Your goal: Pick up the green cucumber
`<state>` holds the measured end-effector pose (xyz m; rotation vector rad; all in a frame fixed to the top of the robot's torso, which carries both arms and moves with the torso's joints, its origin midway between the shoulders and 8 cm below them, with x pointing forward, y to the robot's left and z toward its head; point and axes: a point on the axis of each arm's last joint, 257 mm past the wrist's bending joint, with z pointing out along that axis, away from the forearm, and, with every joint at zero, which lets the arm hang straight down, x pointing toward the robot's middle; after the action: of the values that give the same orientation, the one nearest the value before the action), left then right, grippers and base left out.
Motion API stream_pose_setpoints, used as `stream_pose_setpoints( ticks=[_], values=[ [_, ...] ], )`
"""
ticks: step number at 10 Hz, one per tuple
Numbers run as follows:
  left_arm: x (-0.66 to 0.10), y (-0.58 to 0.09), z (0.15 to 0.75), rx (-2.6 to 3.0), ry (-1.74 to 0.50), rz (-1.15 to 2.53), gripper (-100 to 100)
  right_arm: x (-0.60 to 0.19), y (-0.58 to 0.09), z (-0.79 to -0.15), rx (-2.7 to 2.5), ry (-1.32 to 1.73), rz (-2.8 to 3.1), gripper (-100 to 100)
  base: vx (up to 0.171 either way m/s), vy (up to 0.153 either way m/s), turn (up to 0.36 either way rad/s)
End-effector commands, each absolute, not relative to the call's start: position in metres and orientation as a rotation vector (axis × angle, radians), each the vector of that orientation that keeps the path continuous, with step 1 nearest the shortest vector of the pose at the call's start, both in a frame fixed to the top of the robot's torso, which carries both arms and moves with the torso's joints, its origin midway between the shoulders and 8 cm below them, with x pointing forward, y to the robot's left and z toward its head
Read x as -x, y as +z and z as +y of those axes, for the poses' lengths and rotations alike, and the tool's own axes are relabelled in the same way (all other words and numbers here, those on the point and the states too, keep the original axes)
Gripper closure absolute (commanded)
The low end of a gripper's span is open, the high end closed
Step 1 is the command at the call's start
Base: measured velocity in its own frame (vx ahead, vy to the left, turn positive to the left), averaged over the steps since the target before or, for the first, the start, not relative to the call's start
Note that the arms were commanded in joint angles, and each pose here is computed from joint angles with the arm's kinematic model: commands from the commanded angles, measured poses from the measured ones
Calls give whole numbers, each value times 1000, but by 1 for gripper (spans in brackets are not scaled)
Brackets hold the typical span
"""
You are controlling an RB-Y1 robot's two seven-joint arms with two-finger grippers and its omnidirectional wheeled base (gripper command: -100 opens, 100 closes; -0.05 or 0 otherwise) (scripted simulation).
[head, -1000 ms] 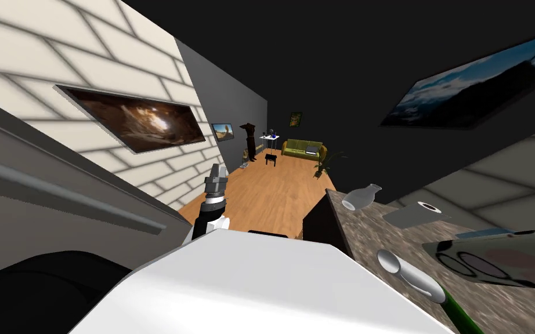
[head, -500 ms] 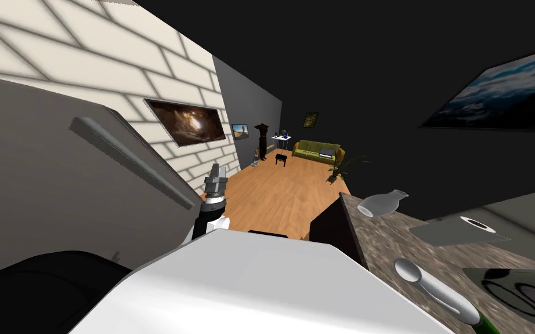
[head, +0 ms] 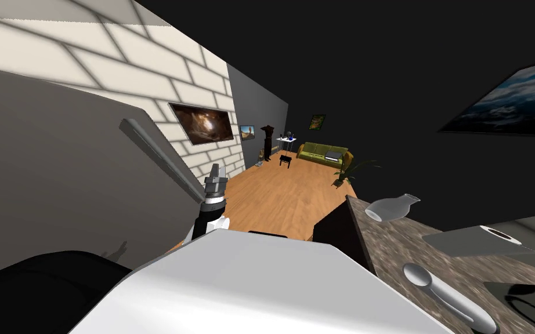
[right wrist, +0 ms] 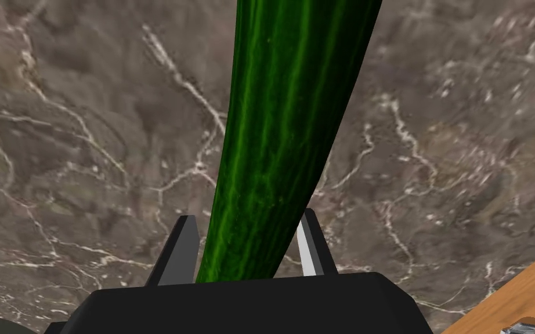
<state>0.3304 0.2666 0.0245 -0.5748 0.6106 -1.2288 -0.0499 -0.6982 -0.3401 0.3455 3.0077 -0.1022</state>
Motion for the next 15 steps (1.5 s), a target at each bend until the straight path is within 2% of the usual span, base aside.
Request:
stream_pose_setpoints(
  ticks=[1,3,4,5,8,10,11,15],
  values=[
    [-330,24,267,575,-1229,611,0,50,-340,-698,-345,-102,3008,100,0,0,0],
    [-330,24,267,575,-1229,611,0,50,-340,-698,-345,-101,3008,100,0,0,0],
    [-330,24,267,575,-1229,611,0,50,-340,-698,-344,-102,3008,0,0,0,0],
    [-330,24,267,575,-1229,611,0,25,-341,-692,-240,-62,2989,100,144,-99,-424],
    [-330,24,267,575,-1228,611,0,1,-341,-685,-130,-26,2969,100,228,-134,-447],
    [-330,24,267,575,-1228,611,0,9,-342,-684,-70,-24,3003,100,62,-25,-127],
    [-330,25,267,575,-1229,611,0,-19,-340,-678,11,4,2962,100,115,-56,-294],
    [-330,24,267,575,-1228,611,0,-32,-340,-672,191,27,2968,100,181,-19,-380]
  ],
)
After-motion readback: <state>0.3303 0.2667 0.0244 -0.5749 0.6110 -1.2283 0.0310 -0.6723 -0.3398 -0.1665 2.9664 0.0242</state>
